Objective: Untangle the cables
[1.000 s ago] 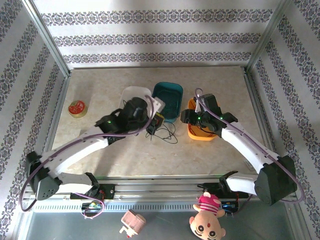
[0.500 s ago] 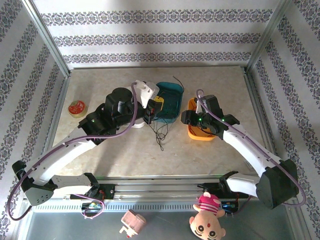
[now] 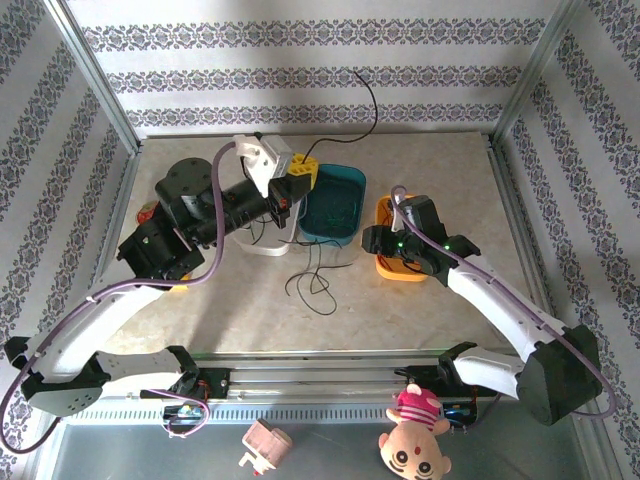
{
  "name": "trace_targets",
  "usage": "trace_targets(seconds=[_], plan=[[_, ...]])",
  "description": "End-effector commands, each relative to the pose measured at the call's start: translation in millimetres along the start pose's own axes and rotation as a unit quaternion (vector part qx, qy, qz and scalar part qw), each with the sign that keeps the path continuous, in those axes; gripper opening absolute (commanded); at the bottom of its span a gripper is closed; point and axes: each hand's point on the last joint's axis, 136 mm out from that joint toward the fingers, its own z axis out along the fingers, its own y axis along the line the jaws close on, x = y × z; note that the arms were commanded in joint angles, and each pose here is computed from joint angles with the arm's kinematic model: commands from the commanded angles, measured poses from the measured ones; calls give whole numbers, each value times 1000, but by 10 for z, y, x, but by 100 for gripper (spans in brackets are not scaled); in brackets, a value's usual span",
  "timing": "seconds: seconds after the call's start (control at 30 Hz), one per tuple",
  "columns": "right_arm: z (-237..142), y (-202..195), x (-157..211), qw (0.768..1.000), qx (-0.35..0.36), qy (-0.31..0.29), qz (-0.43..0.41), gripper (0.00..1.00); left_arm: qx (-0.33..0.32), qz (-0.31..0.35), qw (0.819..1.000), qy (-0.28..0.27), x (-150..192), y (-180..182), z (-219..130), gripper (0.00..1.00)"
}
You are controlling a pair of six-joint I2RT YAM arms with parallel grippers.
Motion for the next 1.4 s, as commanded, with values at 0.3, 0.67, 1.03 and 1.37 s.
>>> trace_targets(seconds=[0.3, 0.67, 1.03, 1.37], plan=[[-100, -49, -59, 999, 15, -32, -10, 57, 135, -81, 953, 257, 1413, -512, 425, 0], [-137, -101, -94, 999, 22, -41, -5, 57, -175, 56, 858, 480, 2767, 567, 5, 0], [-164, -131, -117, 998, 28, -49, -3, 57, -159, 26, 976, 144, 1095, 465, 41, 0], [-166, -85, -145, 999, 17, -48, -9, 57, -312, 64, 947, 36, 458, 980, -106, 0]])
